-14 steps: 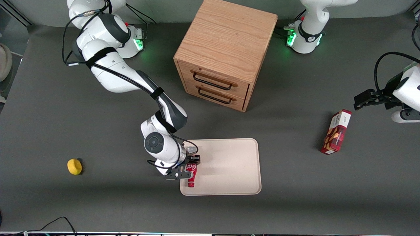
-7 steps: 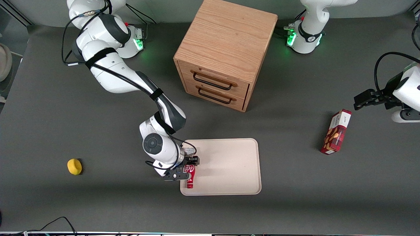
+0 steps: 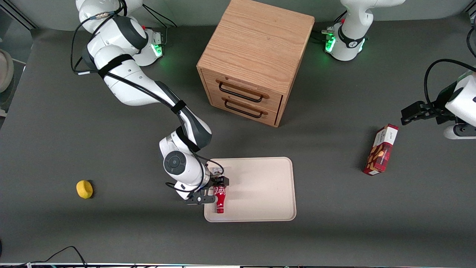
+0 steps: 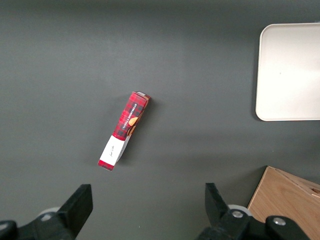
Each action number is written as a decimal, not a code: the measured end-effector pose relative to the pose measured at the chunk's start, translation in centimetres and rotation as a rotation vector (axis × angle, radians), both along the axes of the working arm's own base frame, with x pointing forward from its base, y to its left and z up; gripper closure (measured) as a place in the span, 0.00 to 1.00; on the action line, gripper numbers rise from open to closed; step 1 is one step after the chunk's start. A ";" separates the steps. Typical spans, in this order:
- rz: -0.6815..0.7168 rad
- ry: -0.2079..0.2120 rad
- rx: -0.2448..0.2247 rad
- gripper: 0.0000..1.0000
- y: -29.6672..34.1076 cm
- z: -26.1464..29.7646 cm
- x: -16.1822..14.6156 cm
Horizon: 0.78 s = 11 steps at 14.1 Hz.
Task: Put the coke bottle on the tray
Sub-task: 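Lower the bottle onto the tray with the right gripper, then open the right gripper and release the bottle on the tray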
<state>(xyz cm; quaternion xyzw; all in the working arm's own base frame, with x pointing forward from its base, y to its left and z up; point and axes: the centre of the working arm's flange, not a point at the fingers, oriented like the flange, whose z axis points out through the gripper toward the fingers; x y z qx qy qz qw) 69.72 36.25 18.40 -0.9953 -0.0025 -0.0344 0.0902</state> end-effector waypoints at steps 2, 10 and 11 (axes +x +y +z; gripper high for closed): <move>0.000 0.001 0.000 0.00 0.0 -0.1 0.0; 0.014 -0.069 -0.006 0.00 0.1 2.6 1.0; 0.025 -0.101 -0.017 0.00 0.1 4.5 1.4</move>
